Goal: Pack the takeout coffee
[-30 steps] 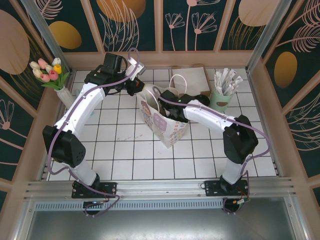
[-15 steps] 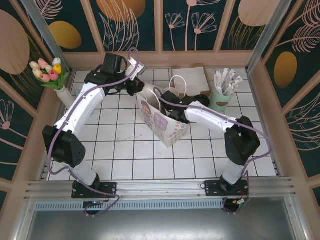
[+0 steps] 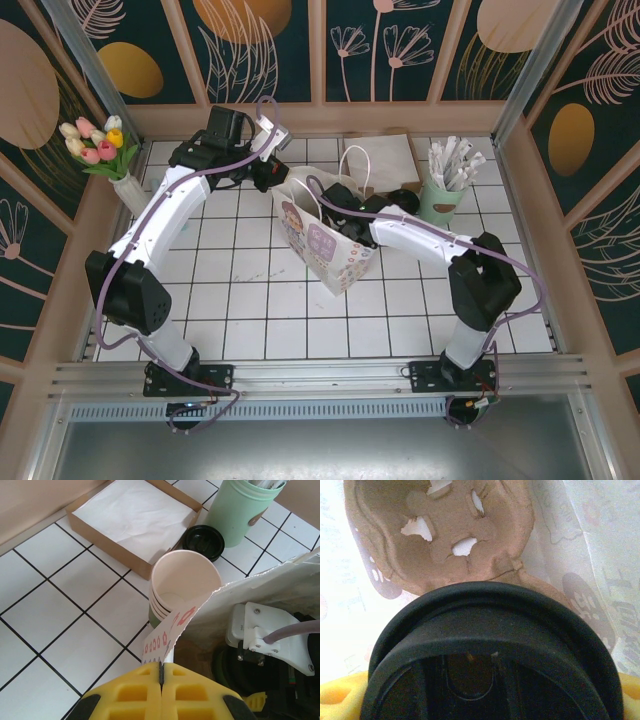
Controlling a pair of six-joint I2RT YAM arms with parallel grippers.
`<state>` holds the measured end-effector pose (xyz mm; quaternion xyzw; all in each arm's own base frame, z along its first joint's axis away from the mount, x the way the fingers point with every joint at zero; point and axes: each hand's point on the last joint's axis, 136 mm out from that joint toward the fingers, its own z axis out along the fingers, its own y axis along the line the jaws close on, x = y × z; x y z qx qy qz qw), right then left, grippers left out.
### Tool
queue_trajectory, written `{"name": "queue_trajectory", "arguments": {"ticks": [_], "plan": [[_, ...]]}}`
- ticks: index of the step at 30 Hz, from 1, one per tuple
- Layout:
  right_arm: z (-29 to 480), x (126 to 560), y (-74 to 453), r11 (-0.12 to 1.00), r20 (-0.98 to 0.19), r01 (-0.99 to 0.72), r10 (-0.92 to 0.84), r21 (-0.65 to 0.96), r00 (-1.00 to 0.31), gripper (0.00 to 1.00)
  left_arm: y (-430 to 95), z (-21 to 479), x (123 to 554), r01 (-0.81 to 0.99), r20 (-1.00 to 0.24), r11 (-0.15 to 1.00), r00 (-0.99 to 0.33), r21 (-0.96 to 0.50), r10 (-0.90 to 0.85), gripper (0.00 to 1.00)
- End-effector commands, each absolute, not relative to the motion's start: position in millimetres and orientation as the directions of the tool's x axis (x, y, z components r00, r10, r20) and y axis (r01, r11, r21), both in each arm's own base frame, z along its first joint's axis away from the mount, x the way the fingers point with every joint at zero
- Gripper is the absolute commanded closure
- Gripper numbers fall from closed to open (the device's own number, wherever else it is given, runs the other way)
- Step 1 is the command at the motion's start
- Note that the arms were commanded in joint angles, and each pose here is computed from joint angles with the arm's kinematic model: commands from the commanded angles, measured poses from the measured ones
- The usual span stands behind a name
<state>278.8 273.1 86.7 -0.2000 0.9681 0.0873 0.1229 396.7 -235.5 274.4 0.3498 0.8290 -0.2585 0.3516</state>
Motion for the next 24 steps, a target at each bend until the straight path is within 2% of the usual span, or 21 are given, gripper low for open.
{"name": "queue_trajectory", "arguments": {"ticks": [1, 12, 18, 21, 24], "plan": [[-3, 234, 212, 0.918, 0.083, -0.39, -0.385, -0.072, -0.919, 0.37, -235, 279, 397, 0.772, -0.767, 0.612, -0.494, -0.171, 0.409, 1.0], [53, 257, 236, 0.916, 0.024, -0.394, -0.393, -0.08, -0.919, 0.32, -235, 284, 394, 0.777, -0.776, 0.606, -0.484, -0.168, 0.405, 1.0], [53, 257, 215, 0.913, 0.057, -0.362, -0.357, -0.191, -0.932, 0.34, -233, 283, 395, 0.774, -0.774, 0.613, -0.483, -0.158, 0.41, 1.0], [50, 255, 217, 0.917, 0.055, -0.359, -0.355, -0.174, -0.933, 0.34, -233, 282, 395, 0.773, -0.773, 0.614, -0.485, -0.159, 0.41, 1.0], [42, 250, 229, 0.925, 0.053, -0.368, -0.364, -0.092, -0.93, 0.34, -233, 282, 394, 0.774, -0.773, 0.613, -0.485, -0.161, 0.41, 1.0]]}}
